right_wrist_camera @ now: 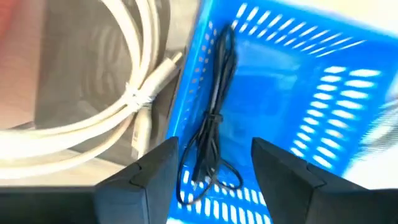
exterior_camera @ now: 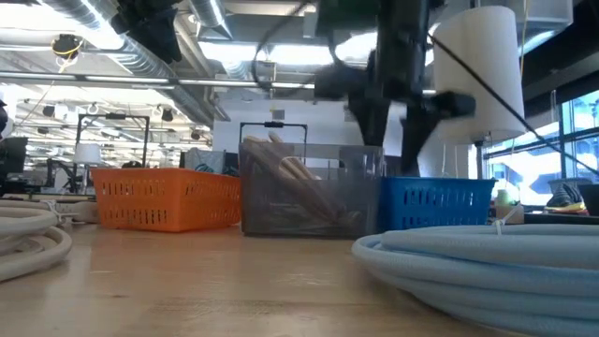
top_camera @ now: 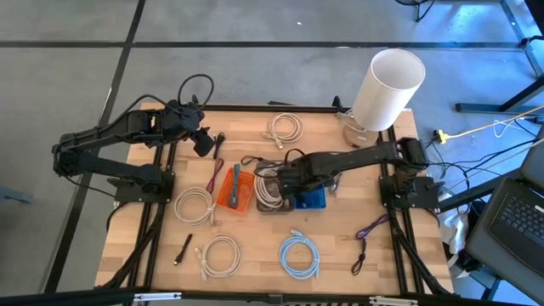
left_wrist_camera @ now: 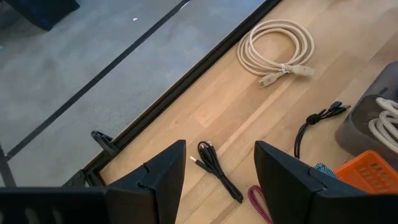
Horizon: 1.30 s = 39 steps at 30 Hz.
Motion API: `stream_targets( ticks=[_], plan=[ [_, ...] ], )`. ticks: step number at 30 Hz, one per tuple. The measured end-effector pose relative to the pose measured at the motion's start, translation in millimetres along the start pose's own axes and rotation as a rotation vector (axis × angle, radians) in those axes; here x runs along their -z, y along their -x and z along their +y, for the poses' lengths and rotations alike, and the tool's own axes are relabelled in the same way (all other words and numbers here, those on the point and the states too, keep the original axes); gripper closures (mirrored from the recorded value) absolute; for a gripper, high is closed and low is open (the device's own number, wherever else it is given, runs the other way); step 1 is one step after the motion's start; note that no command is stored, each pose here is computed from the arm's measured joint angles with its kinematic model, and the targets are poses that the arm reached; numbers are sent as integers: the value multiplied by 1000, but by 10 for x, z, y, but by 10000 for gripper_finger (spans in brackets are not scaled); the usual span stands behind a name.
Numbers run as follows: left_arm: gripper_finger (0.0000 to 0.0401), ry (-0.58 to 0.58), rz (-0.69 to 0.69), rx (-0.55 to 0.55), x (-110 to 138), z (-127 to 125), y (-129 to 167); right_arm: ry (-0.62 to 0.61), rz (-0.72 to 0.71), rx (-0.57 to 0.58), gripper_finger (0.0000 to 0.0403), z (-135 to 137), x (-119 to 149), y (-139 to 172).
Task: Pick & Place USB Port
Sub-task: Put the light brown HDMI cable into the black bin
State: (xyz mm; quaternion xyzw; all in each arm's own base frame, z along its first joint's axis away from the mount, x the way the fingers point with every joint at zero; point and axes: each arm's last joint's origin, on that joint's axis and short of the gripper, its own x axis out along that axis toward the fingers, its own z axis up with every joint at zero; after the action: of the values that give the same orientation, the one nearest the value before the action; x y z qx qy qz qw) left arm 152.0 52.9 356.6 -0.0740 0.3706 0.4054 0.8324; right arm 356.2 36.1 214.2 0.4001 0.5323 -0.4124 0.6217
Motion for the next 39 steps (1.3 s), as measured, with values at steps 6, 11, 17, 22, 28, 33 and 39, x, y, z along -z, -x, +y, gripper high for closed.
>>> stream_targets(
  ticks=[6, 11, 17, 22, 28, 33, 39],
  plan=[
    [217, 0, 0, 0, 0, 0, 0, 41, -143, 93, 212, 24, -8, 637],
    [217, 0, 0, 0, 0, 0, 0, 53, -261, 97, 214, -30, -35, 1166],
    [217, -2, 18, 2, 34, -13, -36, 48, -467, -42, 214, -156, -91, 1730],
    [217, -1, 96, 59, 162, -73, -163, 103, -603, -113, 214, -247, -128, 2105],
    [217, -70, 343, 293, 468, -182, -339, 182, -681, -108, 214, -298, -175, 2274],
    [217, -183, 584, 428, 769, -247, -350, 226, -689, -76, 214, -313, -238, 2266],
    [217, -458, 657, 546, 1093, -377, -297, 255, -684, -48, 214, -306, -255, 2224]
  ],
)
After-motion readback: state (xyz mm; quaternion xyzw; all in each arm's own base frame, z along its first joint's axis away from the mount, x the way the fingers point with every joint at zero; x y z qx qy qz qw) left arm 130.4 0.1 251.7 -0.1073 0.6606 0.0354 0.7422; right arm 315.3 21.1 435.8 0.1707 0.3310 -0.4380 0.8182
